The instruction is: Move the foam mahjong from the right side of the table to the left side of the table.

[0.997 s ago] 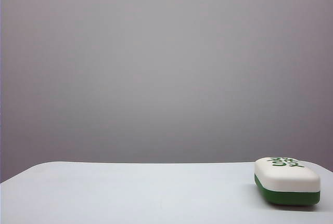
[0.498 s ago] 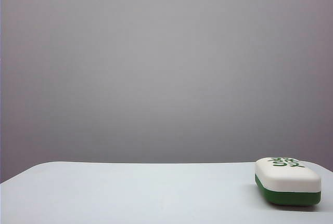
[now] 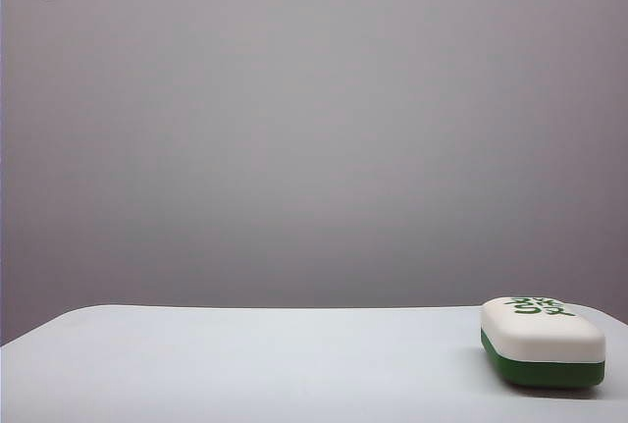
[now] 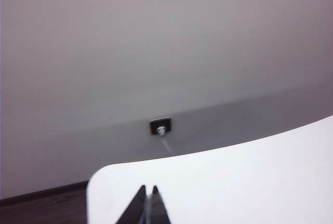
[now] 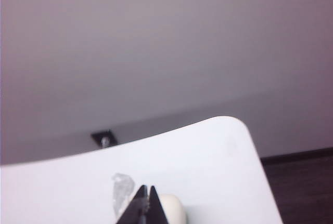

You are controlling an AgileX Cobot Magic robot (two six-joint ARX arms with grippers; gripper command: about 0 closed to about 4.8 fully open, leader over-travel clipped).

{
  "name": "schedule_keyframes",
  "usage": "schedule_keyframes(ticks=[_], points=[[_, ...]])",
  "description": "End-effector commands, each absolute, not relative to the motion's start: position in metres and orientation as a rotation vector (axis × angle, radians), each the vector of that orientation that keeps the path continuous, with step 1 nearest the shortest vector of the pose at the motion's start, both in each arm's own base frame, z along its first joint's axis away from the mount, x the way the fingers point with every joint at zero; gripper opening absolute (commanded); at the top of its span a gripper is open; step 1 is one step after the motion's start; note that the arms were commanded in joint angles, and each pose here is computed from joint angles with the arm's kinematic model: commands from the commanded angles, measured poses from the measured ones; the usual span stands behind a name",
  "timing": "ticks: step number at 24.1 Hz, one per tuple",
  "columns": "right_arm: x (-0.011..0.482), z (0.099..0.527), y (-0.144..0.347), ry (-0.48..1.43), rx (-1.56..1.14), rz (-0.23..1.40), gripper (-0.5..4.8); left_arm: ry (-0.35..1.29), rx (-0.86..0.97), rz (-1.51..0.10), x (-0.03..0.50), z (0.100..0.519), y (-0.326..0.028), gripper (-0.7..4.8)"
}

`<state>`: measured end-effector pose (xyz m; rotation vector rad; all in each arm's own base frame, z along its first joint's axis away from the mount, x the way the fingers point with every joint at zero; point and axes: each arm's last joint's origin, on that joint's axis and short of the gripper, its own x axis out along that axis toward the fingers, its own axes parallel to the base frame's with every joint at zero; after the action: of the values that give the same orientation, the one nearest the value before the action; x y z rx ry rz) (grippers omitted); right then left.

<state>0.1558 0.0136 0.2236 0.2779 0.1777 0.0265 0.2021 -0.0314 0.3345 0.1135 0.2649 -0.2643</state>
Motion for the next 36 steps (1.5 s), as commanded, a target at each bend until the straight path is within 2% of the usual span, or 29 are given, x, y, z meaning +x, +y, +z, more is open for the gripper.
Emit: schedule_keyframes(ticks=[1, 7, 12, 16, 23, 26, 36], points=[[0.188, 0.245, 0.014, 0.257, 0.241, 0.116, -0.05, 0.271, 0.186, -0.275, 0.201, 0.351, -0.031, -0.05], [0.239, 0.258, 0.001, 0.472, 0.218, 0.181, -0.05, 0.334, 0.186, -0.3, 0.193, 0.369, -0.031, -0.05], [0.273, 0.248, -0.003, 0.614, 0.169, 0.21, -0.05, 0.398, 0.191, -0.391, 0.189, 0.382, -0.032, -0.05], [0.288, 0.22, -0.001, 0.736, 0.192, 0.28, -0.05, 0.511, 0.202, -0.458, 0.201, 0.376, -0.036, -0.05], [0.301, 0.179, -0.002, 0.892, 0.195, 0.277, -0.05, 0.679, 0.263, -0.531, 0.221, 0.354, -0.039, -0.05], [0.306, 0.158, -0.002, 0.963, 0.207, 0.272, -0.05, 0.681, 0.259, -0.639, 0.226, 0.349, -0.043, -0.05], [0.312, 0.12, -0.002, 1.076, 0.226, 0.263, -0.05, 0.674, 0.277, -0.639, 0.226, 0.349, -0.042, -0.05]])
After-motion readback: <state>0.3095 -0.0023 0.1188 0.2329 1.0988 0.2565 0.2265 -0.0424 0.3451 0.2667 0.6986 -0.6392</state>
